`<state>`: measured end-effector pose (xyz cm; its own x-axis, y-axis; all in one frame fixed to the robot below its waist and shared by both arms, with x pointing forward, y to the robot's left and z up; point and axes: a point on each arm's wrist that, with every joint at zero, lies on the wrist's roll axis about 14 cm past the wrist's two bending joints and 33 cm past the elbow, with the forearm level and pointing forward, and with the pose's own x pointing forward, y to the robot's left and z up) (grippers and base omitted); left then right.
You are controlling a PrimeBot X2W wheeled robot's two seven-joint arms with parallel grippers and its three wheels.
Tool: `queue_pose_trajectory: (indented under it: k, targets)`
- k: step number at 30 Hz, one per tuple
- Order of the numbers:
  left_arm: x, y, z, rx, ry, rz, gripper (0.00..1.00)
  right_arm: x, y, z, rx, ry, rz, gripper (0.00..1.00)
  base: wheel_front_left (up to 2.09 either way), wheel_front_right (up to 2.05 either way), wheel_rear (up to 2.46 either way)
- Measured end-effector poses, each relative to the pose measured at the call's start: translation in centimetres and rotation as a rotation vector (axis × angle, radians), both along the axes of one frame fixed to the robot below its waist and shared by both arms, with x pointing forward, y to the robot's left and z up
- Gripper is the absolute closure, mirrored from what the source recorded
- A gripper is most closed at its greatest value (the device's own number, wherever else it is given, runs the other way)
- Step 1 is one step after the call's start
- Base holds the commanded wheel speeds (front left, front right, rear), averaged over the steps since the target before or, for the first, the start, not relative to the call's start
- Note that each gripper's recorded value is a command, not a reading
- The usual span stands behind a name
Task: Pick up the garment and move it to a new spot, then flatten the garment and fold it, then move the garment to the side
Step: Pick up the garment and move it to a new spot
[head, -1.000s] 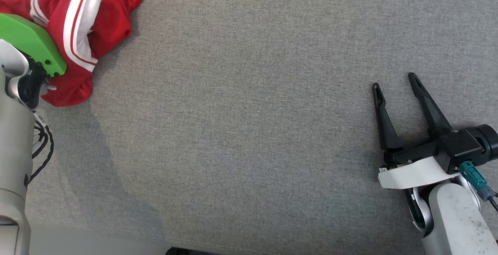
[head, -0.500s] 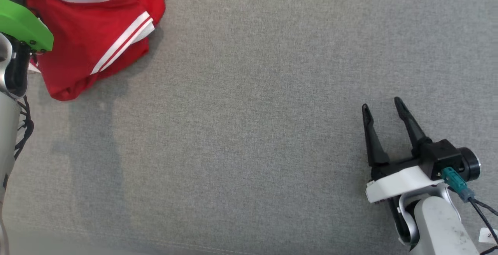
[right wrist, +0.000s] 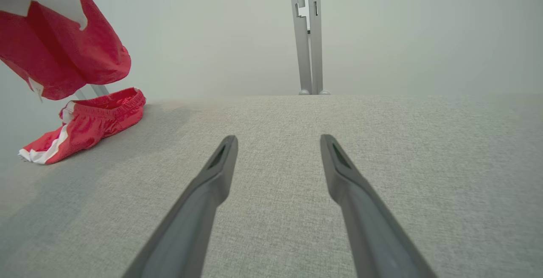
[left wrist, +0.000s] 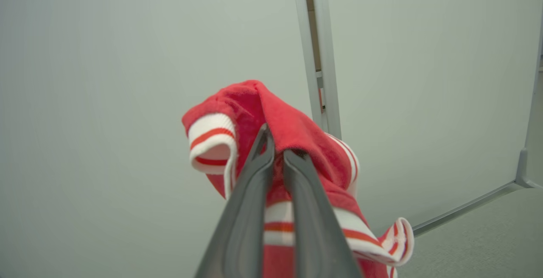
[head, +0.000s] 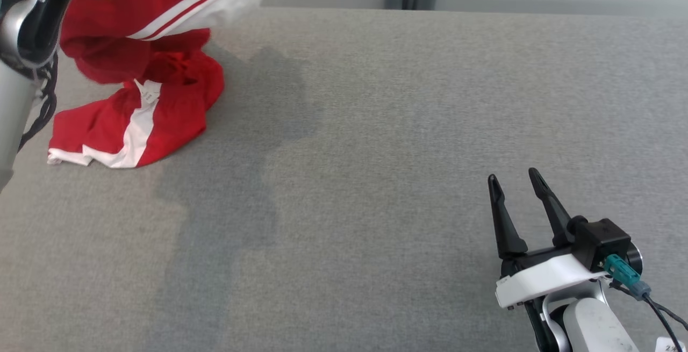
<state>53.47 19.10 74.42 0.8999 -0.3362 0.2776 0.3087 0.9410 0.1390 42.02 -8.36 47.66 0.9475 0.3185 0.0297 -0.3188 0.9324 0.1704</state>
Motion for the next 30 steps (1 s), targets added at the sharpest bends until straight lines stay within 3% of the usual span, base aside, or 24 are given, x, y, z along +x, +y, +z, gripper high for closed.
queue_pose_trajectory:
  k: [8,16,25,30]
  targets:
    - [-1.5,-11.3,5.7,-0.024,-0.101,-0.281,1.00,-2.0,-4.4,2.1,0.007,-0.043,-0.125,0.00,0.00,0.00,0.00]
    - [-2.5,-22.0,4.1,-0.038,-0.028,-0.545,1.00,-5.1,-10.2,2.3,0.006,-0.038,-0.301,0.00,0.00,0.00,0.00]
    - [-2.5,-30.7,-7.0,0.045,0.215,-0.712,1.00,-8.4,-15.5,1.6,0.011,-0.003,-0.478,0.00,0.00,0.00,0.00]
    - [-1.7,-32.2,-15.9,0.119,0.364,-0.732,1.00,-7.5,-16.4,1.2,0.017,0.014,-0.506,0.00,0.00,0.00,0.00]
